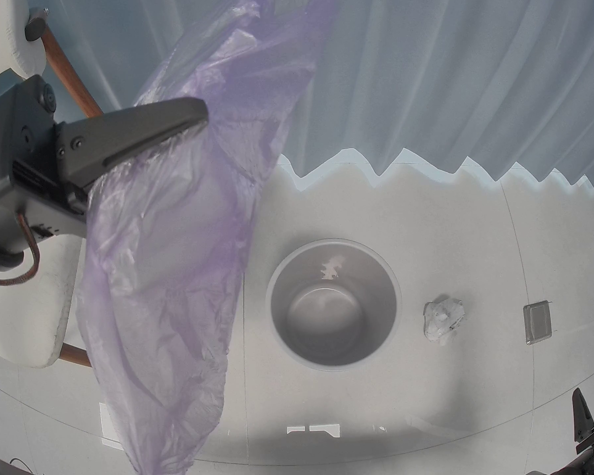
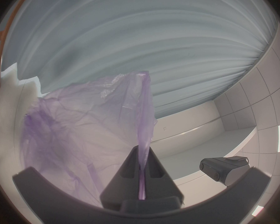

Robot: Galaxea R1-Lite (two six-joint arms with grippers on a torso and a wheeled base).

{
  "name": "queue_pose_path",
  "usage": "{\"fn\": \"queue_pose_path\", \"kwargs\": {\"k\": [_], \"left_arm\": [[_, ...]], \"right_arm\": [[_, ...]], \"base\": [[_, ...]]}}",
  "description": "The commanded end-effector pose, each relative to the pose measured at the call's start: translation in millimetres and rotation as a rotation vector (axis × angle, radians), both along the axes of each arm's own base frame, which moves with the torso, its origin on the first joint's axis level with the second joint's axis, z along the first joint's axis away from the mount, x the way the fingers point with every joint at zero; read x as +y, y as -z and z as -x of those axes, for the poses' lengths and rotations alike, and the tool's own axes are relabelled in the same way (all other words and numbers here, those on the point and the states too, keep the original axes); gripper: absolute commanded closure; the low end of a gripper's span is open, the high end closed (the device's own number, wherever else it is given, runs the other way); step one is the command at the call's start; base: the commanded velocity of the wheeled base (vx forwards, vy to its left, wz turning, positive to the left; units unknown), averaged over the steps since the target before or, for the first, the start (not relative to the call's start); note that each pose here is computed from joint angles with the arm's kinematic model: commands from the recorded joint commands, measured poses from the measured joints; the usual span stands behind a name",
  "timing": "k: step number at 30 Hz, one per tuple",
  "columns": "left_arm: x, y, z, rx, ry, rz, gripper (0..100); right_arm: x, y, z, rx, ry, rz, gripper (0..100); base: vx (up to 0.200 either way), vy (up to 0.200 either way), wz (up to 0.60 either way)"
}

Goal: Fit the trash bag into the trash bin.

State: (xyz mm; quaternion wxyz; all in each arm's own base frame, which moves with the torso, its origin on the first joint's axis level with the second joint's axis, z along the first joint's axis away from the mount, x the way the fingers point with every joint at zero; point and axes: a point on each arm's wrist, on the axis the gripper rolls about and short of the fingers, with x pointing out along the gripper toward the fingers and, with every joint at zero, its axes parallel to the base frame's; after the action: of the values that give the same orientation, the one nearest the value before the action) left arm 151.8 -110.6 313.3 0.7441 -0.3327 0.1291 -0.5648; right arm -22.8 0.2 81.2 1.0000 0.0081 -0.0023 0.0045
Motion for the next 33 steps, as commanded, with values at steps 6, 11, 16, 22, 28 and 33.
{"fn": "queue_pose_path", "kwargs": {"k": [6, 11, 16, 22, 28, 33], "left_arm": [[1, 13, -2, 0.035, -0.014, -0.023, 100], [-6, 23, -14, 0.066, -0.016, -0.053, 100], [-15, 33, -29, 0.085, -0.016, -0.067, 100], [-27, 53, -49, 0.087, -0.016, -0.065, 100], [-29, 63, -52, 0.107, -0.014, -0.078, 100], [-32, 71, -56, 0.133, -0.012, -0.095, 100]], "right_arm": [[0, 5, 0, 0.0, 0.0, -0.001, 0], [0, 5, 0, 0.0, 0.0, -0.001, 0], [0, 5, 0, 0.0, 0.0, -0.001, 0], [0, 5, 0, 0.002, -0.003, 0.009, 0], [0, 6, 0, 0.003, 0.0, 0.018, 0], [0, 6, 0, 0.003, 0.001, 0.016, 0]], "base": [[0.0, 0.0, 0.0], [0.0, 0.0, 0.0], [0.0, 0.0, 0.0], [0.0, 0.0, 0.0], [0.0, 0.0, 0.0], [0.0, 0.0, 0.0]]}}
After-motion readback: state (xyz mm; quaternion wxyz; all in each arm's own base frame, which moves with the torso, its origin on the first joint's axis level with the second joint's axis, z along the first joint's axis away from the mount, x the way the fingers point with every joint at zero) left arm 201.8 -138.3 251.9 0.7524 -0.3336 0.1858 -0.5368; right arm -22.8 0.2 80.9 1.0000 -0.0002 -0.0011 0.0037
